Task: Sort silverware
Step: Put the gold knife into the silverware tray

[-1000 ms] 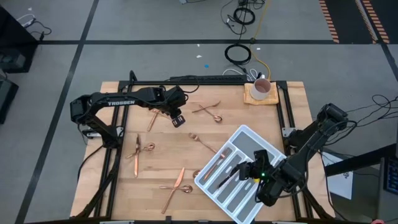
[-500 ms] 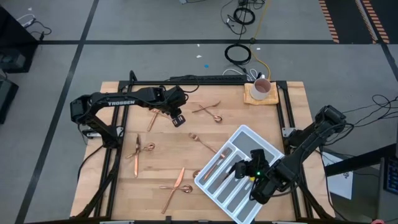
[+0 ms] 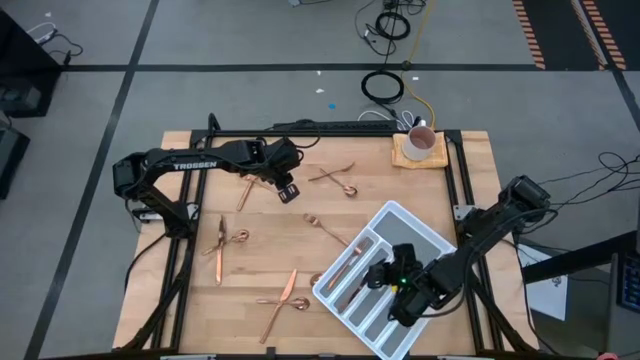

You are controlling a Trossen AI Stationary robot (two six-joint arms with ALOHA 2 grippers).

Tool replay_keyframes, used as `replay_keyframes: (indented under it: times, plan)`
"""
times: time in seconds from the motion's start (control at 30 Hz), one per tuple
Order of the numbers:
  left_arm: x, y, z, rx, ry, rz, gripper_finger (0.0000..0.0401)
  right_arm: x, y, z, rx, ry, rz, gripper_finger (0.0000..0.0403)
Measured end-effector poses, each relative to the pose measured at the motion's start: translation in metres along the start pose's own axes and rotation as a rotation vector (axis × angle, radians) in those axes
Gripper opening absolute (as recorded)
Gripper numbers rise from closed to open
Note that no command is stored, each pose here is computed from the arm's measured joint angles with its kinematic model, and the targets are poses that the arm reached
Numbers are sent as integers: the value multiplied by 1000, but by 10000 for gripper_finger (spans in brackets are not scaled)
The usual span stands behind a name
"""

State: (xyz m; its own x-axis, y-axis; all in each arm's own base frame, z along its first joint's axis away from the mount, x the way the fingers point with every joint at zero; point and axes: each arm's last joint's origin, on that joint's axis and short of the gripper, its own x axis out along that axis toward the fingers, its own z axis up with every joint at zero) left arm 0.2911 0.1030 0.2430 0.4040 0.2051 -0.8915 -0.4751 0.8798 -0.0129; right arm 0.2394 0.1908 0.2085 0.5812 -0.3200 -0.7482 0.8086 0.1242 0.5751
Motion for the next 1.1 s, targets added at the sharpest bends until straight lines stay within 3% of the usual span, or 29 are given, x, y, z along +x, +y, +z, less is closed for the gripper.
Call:
replay_keyframes:
  times: [0.17, 0.5, 0.7, 0.93, 1.1]
  plan:
    - [0, 0, 0, 0, 0, 0, 59, 3, -3, 2, -53, 22, -63, 34]
    - [0, 0, 0, 0, 0, 0, 59, 7, -8, 10, -108, 19, -159, 147]
    - [0, 0, 1, -3, -7, -4, 59, 8, 0, 17, -190, -54, -119, 173]
    - [-13, -5, 6, -55, -79, -190, 59, 13, 54, 66, -503, -15, -109, 176]
    - [-53, -5, 8, -61, -235, -294, 59, 35, 78, 119, -667, -17, -142, 176]
